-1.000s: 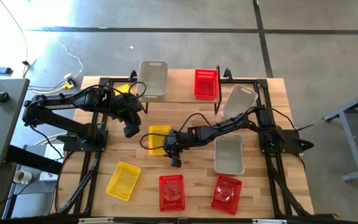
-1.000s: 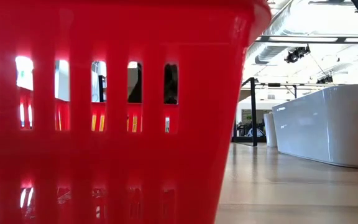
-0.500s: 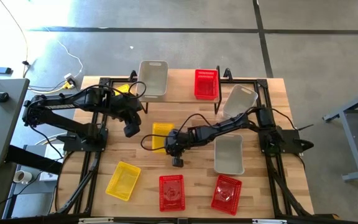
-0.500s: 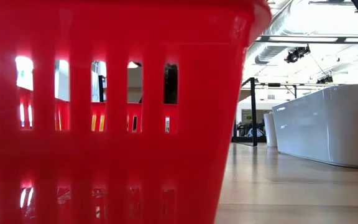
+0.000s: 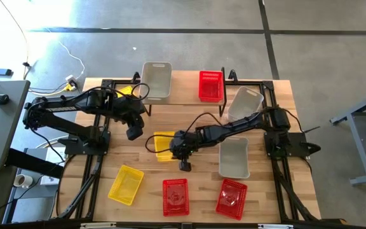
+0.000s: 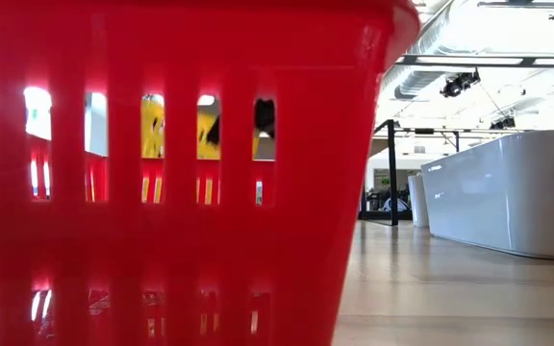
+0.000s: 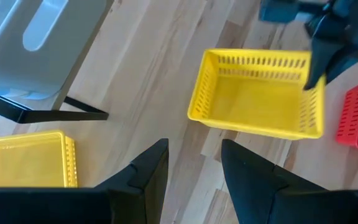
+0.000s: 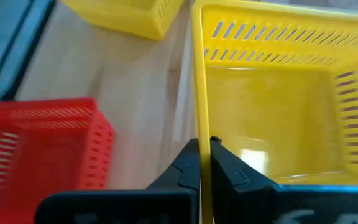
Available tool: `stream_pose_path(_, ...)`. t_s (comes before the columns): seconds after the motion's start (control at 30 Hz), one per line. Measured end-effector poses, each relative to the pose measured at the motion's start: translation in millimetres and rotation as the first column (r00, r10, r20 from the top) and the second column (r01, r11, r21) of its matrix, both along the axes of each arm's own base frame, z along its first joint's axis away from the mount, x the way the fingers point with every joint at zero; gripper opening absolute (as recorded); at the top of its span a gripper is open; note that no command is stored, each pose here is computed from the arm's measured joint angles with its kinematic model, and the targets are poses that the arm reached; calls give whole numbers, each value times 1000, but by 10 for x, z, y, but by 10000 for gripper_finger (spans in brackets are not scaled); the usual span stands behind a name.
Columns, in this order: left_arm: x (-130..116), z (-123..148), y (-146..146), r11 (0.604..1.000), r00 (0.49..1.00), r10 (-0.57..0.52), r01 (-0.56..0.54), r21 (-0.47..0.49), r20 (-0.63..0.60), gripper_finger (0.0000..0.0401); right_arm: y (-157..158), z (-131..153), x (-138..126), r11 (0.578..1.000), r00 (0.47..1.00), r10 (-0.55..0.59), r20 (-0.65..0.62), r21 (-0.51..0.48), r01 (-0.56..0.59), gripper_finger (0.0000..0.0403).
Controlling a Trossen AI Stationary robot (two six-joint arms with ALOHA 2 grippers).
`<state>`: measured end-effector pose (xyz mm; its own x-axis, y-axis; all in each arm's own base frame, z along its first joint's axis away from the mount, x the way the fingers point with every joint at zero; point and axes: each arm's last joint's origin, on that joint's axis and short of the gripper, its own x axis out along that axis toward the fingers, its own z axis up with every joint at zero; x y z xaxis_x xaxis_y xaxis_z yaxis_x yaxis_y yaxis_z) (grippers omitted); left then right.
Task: Stack baskets on shelf by color
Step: Put the middle right yellow bin on the shelf
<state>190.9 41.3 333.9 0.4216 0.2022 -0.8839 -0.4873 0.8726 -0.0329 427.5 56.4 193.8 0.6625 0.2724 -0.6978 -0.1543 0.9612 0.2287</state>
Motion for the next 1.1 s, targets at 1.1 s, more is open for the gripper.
stream_pose_path(1.1, -5, 4, 20, 996, 997, 75, -75, 47, 1, 138, -40, 1539, -840, 935, 920, -175, 350, -235, 267, 0)
